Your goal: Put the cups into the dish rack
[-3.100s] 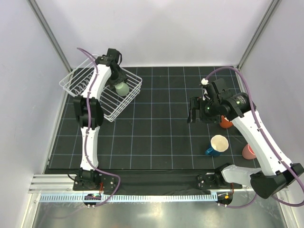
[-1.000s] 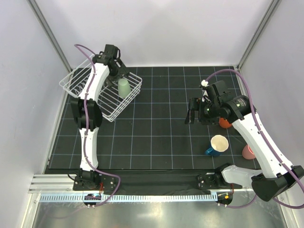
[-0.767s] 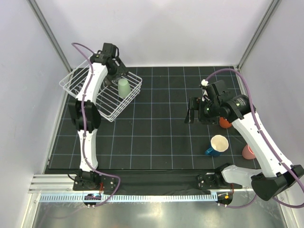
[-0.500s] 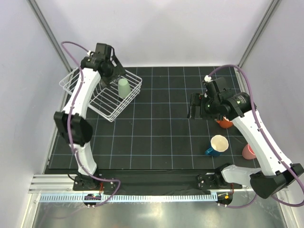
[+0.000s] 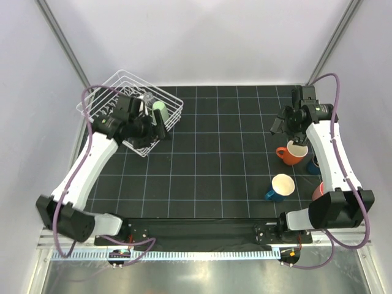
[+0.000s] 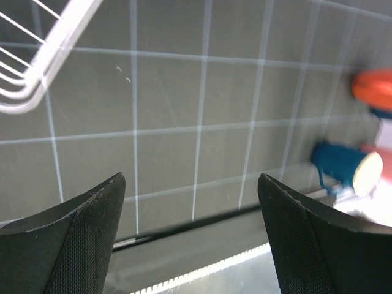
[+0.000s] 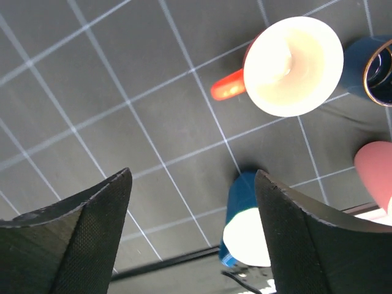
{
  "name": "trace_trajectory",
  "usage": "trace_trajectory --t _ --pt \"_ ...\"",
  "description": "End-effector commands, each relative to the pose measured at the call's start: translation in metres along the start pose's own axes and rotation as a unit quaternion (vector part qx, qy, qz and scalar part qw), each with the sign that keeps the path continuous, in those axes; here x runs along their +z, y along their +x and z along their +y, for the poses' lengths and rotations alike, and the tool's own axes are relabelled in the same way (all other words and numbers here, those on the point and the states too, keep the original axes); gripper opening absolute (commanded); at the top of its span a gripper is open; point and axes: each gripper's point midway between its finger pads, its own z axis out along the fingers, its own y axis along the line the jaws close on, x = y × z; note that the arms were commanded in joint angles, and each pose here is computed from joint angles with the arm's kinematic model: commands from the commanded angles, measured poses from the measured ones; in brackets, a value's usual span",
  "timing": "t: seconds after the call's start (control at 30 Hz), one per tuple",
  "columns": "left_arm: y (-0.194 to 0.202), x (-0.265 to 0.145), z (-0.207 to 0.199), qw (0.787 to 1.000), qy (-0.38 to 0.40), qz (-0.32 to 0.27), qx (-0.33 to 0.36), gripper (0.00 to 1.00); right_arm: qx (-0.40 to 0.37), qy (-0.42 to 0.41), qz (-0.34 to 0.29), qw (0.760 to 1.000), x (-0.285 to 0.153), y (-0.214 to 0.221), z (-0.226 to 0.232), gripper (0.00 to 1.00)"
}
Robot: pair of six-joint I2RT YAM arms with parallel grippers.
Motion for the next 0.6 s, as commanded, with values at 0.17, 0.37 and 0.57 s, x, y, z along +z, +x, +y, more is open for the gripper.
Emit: trace_trajectory --t 0.17,0.37,0.57 --pt "0.037 -0.046 -0.007 0.994 0.084 -0.029 0.065 0.85 0.176 0.075 -0.031 0.981 0.038 -0.039 -0.018 0.80" --pt "0.044 -0.062 -0.005 0.992 0.082 -0.042 0.084 0.85 0.192 0.140 -0.055 0.970 0.067 -0.053 -0.038 0.80" --pt "0.040 -0.073 -0.006 0.992 0.080 -0.051 0.085 0.85 0.194 0.157 -0.015 0.968 0.096 -0.050 -0.048 0.73"
